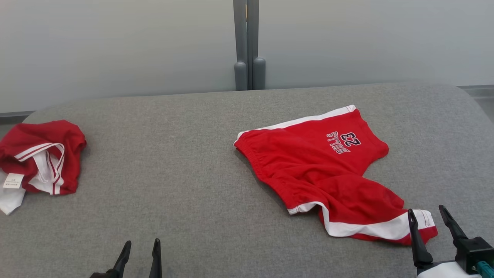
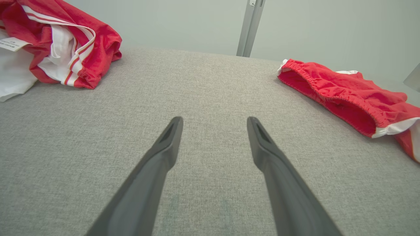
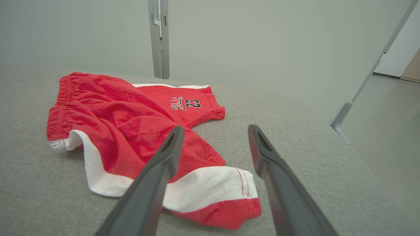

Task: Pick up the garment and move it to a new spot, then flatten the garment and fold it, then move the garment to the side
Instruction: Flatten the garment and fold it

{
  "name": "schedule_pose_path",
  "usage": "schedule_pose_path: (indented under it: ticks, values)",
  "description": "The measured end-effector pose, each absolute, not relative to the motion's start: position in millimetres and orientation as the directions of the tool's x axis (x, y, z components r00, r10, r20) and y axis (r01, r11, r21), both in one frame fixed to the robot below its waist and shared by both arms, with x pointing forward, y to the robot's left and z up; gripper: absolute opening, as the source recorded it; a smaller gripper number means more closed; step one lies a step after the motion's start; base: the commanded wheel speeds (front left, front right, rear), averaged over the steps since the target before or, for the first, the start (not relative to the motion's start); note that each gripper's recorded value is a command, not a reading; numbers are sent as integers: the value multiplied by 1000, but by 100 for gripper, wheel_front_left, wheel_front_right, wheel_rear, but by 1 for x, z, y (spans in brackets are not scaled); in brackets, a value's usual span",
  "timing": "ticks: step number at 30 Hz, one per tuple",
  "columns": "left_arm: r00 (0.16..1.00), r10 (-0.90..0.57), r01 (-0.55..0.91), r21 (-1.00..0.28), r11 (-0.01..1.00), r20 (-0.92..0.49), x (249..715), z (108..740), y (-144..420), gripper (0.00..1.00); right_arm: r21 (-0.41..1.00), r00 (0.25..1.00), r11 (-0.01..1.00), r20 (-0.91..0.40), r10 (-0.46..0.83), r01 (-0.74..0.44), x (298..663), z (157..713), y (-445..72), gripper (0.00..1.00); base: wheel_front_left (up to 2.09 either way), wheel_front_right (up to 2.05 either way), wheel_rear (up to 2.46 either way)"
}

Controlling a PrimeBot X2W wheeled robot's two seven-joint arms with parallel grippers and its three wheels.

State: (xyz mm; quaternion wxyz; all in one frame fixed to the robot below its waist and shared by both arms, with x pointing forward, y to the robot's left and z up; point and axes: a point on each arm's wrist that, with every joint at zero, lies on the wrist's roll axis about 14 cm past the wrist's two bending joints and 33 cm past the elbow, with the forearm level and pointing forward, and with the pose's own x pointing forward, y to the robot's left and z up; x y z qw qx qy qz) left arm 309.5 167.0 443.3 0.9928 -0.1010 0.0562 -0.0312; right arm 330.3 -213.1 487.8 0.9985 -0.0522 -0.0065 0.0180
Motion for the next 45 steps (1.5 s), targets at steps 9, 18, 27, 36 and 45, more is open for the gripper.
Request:
schedule_pose_path:
  ticks: [9,18,27,36,45]
  values:
    - [977,-191,163,-252,954,-90,319,448,126,100,-73,998,997,52,36,-32,340,501,-219,100,0,0,0]
    - [844,-509,411,-410,815,-166,330,457,23,100,-148,977,979,-182,110,-137,361,473,-247,100,0,0,0]
    - [681,-650,454,-502,736,-338,336,426,-30,100,-42,870,972,-457,187,-231,367,423,-241,100,0,0,0]
    - [636,-671,443,-531,722,-381,341,412,-45,100,8,838,974,-509,197,-224,362,410,-247,100,0,0,0]
    - [627,-679,440,-546,713,-381,350,410,-52,100,52,818,969,-526,232,-242,364,404,-238,100,0,0,0]
